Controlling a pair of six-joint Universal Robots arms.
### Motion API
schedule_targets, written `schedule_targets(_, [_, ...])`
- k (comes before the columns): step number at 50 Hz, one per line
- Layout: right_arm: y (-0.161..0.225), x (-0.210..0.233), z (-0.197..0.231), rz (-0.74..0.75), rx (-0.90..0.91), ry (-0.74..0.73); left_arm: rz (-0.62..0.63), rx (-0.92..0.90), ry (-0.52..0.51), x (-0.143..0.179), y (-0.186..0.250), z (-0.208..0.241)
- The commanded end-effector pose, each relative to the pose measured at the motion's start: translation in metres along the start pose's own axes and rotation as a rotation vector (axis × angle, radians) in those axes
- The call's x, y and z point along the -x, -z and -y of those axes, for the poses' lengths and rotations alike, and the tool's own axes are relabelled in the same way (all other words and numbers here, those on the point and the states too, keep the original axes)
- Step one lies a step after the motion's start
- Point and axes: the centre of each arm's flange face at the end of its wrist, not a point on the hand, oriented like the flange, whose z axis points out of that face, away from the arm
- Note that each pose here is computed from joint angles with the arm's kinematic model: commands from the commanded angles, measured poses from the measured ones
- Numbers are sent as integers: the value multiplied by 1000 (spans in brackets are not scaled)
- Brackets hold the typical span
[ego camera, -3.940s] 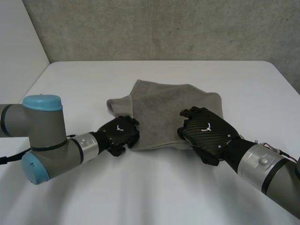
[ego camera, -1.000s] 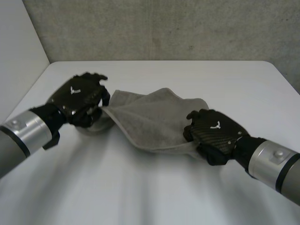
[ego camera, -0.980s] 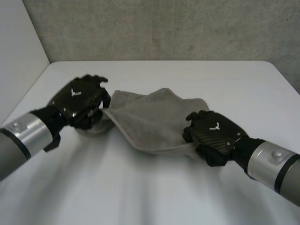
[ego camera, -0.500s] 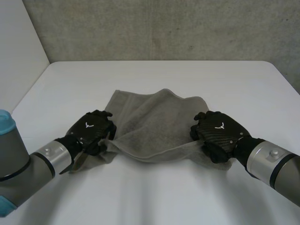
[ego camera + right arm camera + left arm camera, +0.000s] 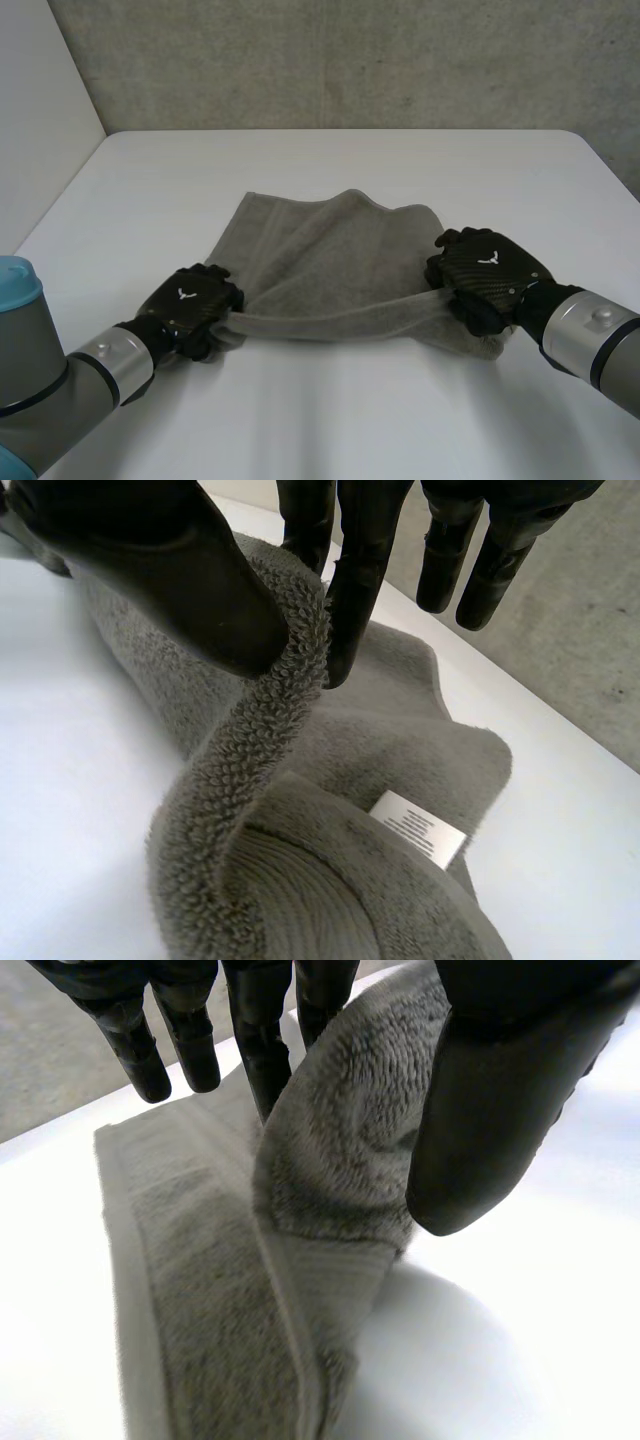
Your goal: Fold the towel.
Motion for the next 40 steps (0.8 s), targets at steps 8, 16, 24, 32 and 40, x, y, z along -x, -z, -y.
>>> schedule_targets(8, [4,-20,-7,-45,42,-40,97,-2,-10,15,-7,-2])
schedule_targets(16, [7,-18,-14,-37,55,-64,77,32,-13,7,-13,-11])
schedule_targets(24, [8,-13,-17,-24,62,-82,50,30,-17,-3,-12,-9])
schedule_targets(32, [9,-12,-24,-22,88,-104,53,33,-14,-2,-12,-10])
schedule_targets(40, [9,-12,-27,-14,95,-96,119,-17,-20,19,-8,7])
